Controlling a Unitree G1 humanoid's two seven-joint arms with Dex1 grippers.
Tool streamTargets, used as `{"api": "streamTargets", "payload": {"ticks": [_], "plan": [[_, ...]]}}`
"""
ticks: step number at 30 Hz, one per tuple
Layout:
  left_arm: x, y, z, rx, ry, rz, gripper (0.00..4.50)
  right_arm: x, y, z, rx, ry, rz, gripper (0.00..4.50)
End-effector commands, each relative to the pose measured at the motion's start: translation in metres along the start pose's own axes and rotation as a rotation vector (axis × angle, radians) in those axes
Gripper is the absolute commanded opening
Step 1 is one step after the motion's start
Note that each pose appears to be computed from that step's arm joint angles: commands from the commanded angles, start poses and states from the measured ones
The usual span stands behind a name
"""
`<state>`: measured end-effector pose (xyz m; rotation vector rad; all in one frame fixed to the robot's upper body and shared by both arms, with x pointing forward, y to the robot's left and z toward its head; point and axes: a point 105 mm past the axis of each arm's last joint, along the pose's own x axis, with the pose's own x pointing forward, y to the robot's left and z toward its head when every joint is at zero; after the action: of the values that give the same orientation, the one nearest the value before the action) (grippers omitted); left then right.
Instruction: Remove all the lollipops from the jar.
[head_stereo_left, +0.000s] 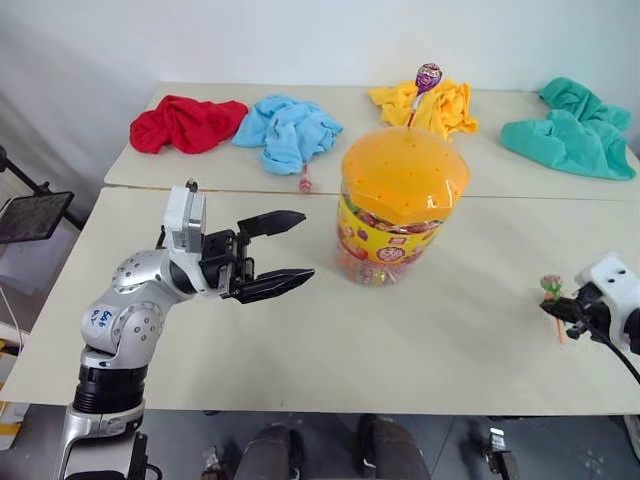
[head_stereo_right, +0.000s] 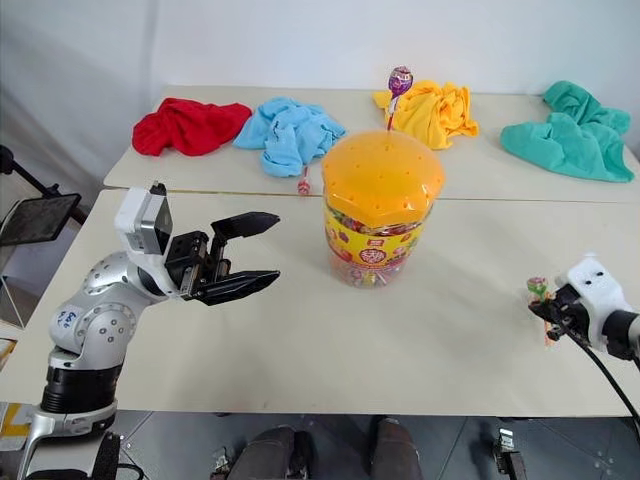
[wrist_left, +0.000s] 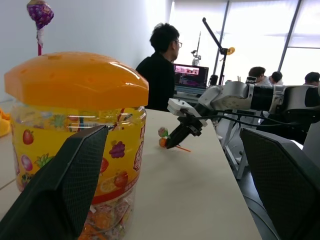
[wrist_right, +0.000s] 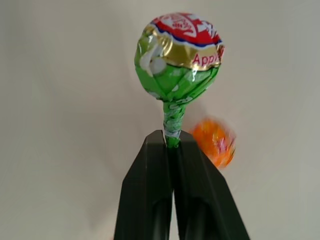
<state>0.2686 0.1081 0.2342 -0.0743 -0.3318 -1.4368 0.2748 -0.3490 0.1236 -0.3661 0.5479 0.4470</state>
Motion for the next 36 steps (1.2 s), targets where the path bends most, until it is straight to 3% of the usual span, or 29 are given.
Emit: {"api": "streamTargets", "payload": {"ticks": [1, 3, 8, 10, 13, 18, 26, 32, 36], "plan": [[0.002, -0.004, 0.013, 0.048, -0.037, -0.002, 4.5, -0.018, -0.01, 0.031, -0.063, -0.094, -0.017, 1.62], [0.001, -0.003, 0.015, 0.043, -0.052, 0.01, 4.5, -0.023, -0.01, 0.044, -0.083, -0.143, -0.007, 2.25], [-0.003, 0.011, 0.029, 0.012, -0.167, 0.108, 4.5, -0.042, 0.003, 0.107, -0.142, -0.386, 0.089, 3.88], [-0.006, 0.02, 0.037, -0.003, -0.232, 0.17, 4.5, -0.05, 0.015, 0.149, -0.158, -0.559, 0.155, 4.46], [-0.008, 0.03, 0.045, -0.027, -0.299, 0.229, 4.5, -0.056, 0.032, 0.198, -0.162, -0.74, 0.253, 4.46], [-0.009, 0.037, 0.048, -0.062, -0.344, 0.274, 4.5, -0.032, 0.039, 0.251, -0.121, -0.844, 0.278, 4.46], [0.0, 0.034, 0.044, -0.077, -0.35, 0.264, 4.5, 0.007, 0.06, 0.304, -0.068, -0.864, 0.357, 4.46], [0.003, 0.03, 0.043, -0.072, -0.362, 0.264, 4.5, 0.021, 0.069, 0.319, -0.01, -0.848, 0.403, 4.46], [0.001, 0.029, 0.044, -0.067, -0.367, 0.274, 4.5, 0.021, 0.073, 0.321, -0.009, -0.841, 0.431, 3.22]]}}
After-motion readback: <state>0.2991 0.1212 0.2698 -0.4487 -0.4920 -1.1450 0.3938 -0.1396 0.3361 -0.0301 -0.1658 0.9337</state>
